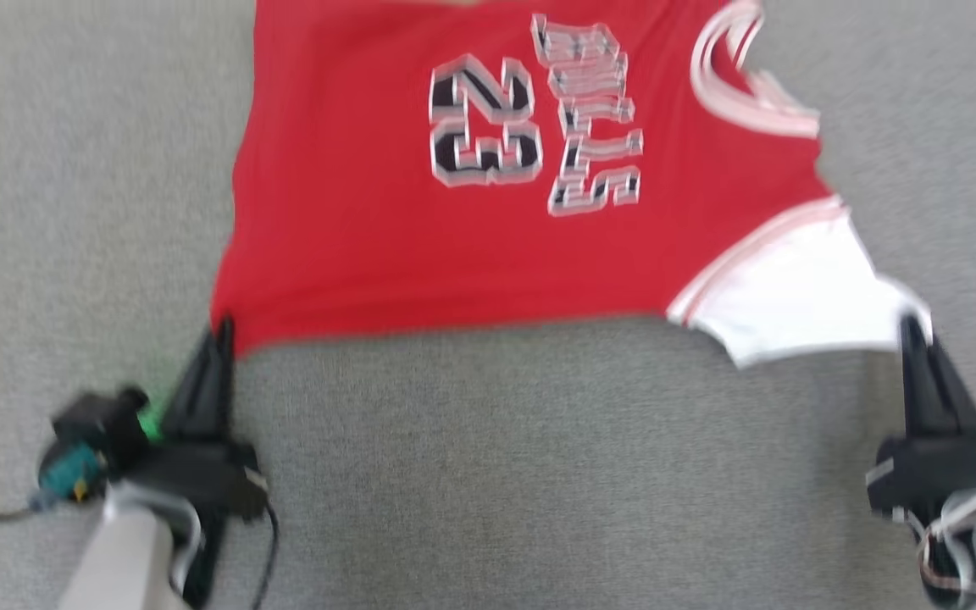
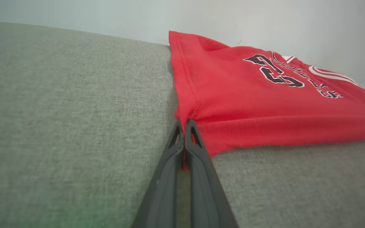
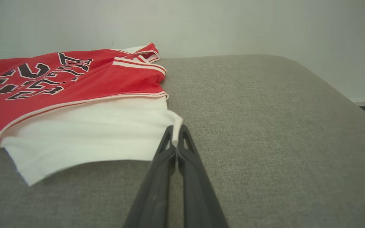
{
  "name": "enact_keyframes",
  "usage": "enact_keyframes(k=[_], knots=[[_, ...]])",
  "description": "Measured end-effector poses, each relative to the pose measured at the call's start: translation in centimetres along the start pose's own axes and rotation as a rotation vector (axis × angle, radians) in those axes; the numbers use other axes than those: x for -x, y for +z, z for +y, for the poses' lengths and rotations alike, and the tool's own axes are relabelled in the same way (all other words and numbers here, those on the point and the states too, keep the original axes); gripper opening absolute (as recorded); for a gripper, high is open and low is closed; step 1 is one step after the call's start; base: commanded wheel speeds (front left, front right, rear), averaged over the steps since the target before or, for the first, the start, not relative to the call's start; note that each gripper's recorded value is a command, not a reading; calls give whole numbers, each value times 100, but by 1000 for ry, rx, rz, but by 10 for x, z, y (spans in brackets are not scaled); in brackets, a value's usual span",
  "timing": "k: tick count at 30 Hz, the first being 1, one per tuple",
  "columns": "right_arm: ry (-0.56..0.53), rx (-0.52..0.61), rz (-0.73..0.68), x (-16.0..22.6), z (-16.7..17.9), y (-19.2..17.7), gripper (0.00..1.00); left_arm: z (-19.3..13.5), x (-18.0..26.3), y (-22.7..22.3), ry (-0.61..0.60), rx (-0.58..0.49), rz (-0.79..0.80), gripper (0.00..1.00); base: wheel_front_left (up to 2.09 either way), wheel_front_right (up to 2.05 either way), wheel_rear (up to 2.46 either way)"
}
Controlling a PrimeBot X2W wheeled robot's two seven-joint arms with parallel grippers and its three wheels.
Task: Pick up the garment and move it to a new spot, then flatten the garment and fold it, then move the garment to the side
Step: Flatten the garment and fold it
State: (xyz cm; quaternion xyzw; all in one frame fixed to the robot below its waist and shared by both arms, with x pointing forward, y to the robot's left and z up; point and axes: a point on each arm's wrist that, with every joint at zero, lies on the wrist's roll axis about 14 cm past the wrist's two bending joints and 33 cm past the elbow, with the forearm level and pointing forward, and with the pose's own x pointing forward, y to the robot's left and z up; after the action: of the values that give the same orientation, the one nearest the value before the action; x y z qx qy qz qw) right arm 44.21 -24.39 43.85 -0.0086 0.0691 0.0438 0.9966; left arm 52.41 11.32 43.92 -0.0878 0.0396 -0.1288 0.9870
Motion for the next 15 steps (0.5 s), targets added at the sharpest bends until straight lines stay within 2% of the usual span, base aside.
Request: enact_keyframes(k=[8,15], knots=[[-86,-22,39,53,-17,-10,0,-18,52,-17,22,51,61,0,0,0,0],[-112,-39,46,89,-18,-14,0,-16,95,-25,73,80,92,0,0,0,0]])
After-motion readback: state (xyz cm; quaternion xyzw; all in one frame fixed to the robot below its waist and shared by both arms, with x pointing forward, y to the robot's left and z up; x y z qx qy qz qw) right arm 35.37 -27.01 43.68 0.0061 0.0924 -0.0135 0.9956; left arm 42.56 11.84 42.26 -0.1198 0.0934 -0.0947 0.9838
